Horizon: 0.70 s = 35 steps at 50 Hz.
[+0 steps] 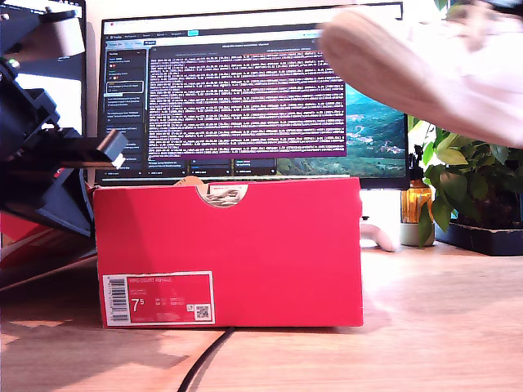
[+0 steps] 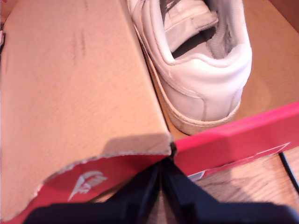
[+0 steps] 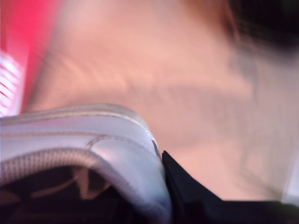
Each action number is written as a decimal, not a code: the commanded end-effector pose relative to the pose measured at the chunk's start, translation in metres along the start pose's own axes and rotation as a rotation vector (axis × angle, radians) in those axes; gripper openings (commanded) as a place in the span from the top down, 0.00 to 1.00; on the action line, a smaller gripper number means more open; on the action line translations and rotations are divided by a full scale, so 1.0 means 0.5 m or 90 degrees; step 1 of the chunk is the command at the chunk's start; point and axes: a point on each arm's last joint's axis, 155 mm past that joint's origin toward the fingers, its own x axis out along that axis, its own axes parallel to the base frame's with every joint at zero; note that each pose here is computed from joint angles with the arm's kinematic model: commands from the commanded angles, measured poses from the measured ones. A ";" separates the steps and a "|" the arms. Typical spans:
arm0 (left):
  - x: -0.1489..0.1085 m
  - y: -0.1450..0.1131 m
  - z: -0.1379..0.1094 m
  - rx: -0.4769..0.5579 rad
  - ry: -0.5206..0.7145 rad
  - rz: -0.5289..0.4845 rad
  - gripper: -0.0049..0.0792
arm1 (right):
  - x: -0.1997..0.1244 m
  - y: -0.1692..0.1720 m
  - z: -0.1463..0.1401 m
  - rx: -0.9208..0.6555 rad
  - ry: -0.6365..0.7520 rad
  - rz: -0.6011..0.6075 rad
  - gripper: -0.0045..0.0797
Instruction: Pack the white shoes by picking the first shoe and placing it inside the red shoebox, left side, then picking and rotating the second shoe and placing it in the shoebox
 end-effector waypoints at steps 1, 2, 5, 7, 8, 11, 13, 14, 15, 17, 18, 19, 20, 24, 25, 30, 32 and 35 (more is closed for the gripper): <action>0.000 -0.005 0.010 -0.002 -0.009 -0.004 0.96 | -0.003 0.043 0.045 -0.065 -0.045 0.018 0.96; 0.000 -0.005 0.010 -0.002 -0.009 -0.004 0.96 | -0.003 0.051 0.058 -0.086 -0.059 0.017 0.96; 0.000 -0.005 0.010 -0.002 -0.009 -0.004 0.96 | -0.005 0.075 0.098 -0.135 -0.102 0.014 0.96; 0.000 -0.005 0.010 -0.002 -0.009 -0.004 0.96 | -0.010 0.088 0.127 -0.160 -0.136 0.009 0.96; 0.000 -0.005 0.010 -0.002 -0.009 -0.004 0.96 | -0.012 0.095 0.140 -0.170 -0.151 0.008 0.96; 0.000 -0.005 0.010 -0.002 -0.009 -0.004 0.96 | -0.022 0.121 0.181 -0.207 -0.200 0.003 0.96; 0.000 -0.005 0.010 -0.002 -0.009 -0.004 0.96 | -0.030 0.139 0.204 -0.233 -0.229 0.001 0.96; 0.000 -0.005 0.010 -0.002 -0.009 -0.004 0.96 | -0.034 0.146 0.218 -0.238 -0.246 -0.001 0.96; 0.000 -0.005 0.010 -0.002 -0.009 -0.004 0.96 | -0.038 0.151 0.227 -0.247 -0.259 -0.004 0.96; 0.000 -0.005 0.010 -0.002 -0.009 -0.004 0.96 | -0.047 0.163 0.250 -0.262 -0.289 -0.008 0.96; 0.000 -0.005 0.010 -0.002 -0.009 -0.004 0.96 | -0.050 0.167 0.259 -0.267 -0.300 -0.010 0.96; 0.000 -0.005 0.010 -0.002 -0.009 -0.004 0.96 | -0.054 0.172 0.270 -0.273 -0.315 -0.014 0.96; 0.000 -0.005 0.010 -0.002 -0.009 -0.004 0.96 | -0.057 0.174 0.278 -0.275 -0.325 -0.018 0.96; 0.000 -0.005 0.010 -0.002 -0.009 -0.004 0.96 | -0.072 0.190 0.310 -0.308 -0.367 -0.035 0.96; 0.000 -0.005 0.010 -0.002 -0.009 -0.004 0.96 | -0.076 0.194 0.319 -0.315 -0.379 -0.039 0.96; 0.000 -0.005 0.010 -0.002 -0.009 -0.004 0.96 | -0.094 0.205 0.353 -0.343 -0.421 -0.073 0.96; 0.000 -0.005 0.010 -0.002 -0.009 -0.004 0.96 | -0.100 0.213 0.365 -0.354 -0.437 -0.080 0.96; 0.000 -0.005 0.010 -0.002 -0.009 -0.004 0.96 | -0.108 0.225 0.377 -0.373 -0.457 -0.088 0.96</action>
